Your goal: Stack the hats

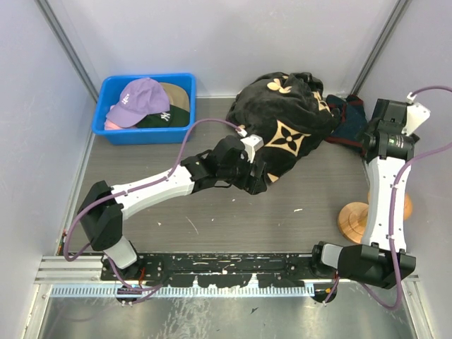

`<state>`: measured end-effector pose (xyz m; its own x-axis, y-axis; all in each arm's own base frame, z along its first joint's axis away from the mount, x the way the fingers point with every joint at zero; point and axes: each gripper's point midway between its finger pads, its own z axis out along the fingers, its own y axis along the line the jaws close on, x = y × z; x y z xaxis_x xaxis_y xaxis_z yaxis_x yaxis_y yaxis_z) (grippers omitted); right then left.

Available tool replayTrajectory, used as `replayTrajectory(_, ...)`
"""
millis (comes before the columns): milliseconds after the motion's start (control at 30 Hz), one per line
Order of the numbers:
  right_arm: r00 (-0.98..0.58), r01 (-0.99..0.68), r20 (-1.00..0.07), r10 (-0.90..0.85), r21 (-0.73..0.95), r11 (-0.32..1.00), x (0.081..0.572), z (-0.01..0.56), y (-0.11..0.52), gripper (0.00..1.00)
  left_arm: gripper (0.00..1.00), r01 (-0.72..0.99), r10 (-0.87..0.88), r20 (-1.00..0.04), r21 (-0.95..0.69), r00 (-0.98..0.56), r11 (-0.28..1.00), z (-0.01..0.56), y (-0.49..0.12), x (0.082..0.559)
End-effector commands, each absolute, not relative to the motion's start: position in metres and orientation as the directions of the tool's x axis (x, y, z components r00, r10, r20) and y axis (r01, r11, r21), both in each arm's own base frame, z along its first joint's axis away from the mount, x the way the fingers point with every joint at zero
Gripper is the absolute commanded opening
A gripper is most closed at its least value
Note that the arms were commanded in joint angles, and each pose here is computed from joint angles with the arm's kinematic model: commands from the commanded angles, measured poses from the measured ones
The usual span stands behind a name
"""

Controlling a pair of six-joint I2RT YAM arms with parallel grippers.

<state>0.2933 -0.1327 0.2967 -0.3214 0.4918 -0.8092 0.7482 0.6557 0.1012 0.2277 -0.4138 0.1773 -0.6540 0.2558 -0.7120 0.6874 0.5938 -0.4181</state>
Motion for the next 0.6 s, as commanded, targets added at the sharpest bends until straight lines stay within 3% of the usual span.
replayTrajectory(0,-0.256,0.895,-0.841,0.476,-0.020,0.446,0.240,0.295,-0.171,0.79,0.81,0.702,0.267,-0.720,-0.409,-0.640,0.583,0.187,-0.403,0.220)
replayTrajectory(567,-0.222,0.974,-0.842,0.492,-0.170,0.149,0.164,0.248,-0.205,0.96,0.83,0.716,0.334,-0.693,-0.377,-0.639,0.588,0.170,-0.382,0.206)
